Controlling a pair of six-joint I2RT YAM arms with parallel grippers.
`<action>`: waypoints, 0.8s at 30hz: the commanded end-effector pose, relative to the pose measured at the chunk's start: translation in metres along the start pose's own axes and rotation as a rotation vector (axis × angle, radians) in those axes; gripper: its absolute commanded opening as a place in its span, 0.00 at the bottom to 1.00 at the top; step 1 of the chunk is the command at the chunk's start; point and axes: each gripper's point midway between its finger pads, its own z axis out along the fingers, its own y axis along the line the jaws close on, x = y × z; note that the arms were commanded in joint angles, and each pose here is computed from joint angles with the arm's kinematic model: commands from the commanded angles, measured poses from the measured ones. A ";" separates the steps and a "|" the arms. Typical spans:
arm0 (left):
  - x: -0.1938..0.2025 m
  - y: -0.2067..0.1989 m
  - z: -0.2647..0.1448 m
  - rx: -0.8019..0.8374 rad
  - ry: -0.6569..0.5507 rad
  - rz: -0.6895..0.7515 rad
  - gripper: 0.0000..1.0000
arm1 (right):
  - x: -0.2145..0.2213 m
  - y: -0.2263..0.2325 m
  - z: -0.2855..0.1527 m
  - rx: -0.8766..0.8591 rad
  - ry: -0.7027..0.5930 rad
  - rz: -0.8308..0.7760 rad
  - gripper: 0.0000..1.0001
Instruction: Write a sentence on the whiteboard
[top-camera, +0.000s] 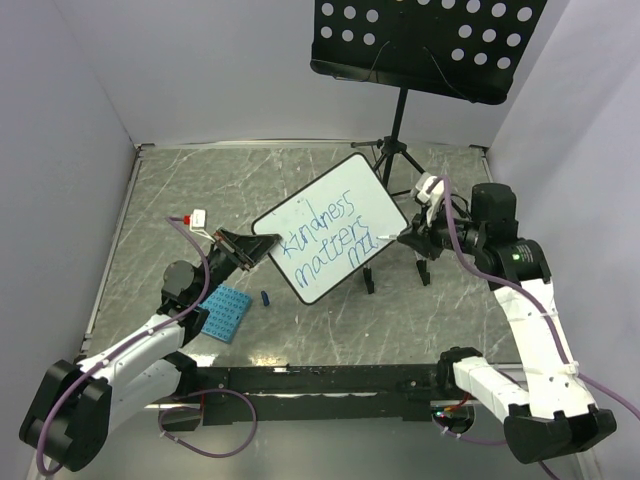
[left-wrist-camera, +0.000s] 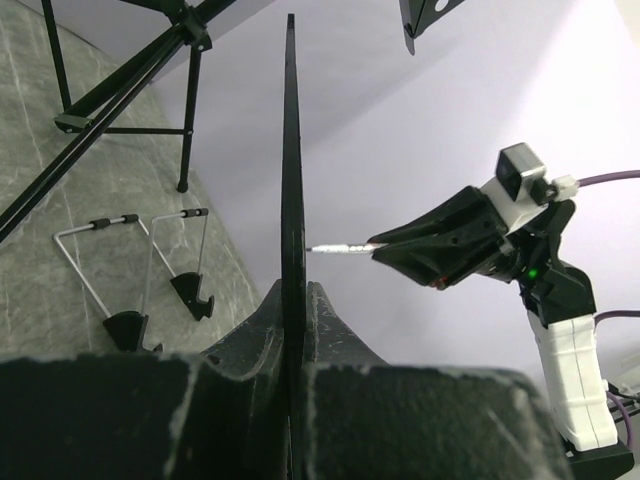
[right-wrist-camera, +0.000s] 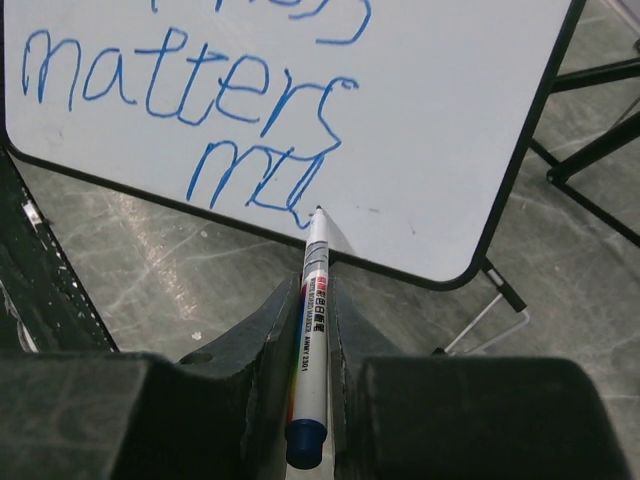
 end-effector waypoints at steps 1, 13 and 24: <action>-0.019 -0.049 -0.002 0.176 -0.067 0.037 0.01 | -0.045 -0.005 -0.014 0.031 -0.115 -0.052 0.00; -0.017 -0.047 -0.003 0.176 -0.051 0.051 0.01 | -0.048 0.000 -0.013 0.020 -0.159 -0.042 0.00; -0.014 -0.047 -0.009 0.178 -0.047 0.058 0.01 | -0.046 0.002 -0.012 0.007 -0.162 -0.031 0.00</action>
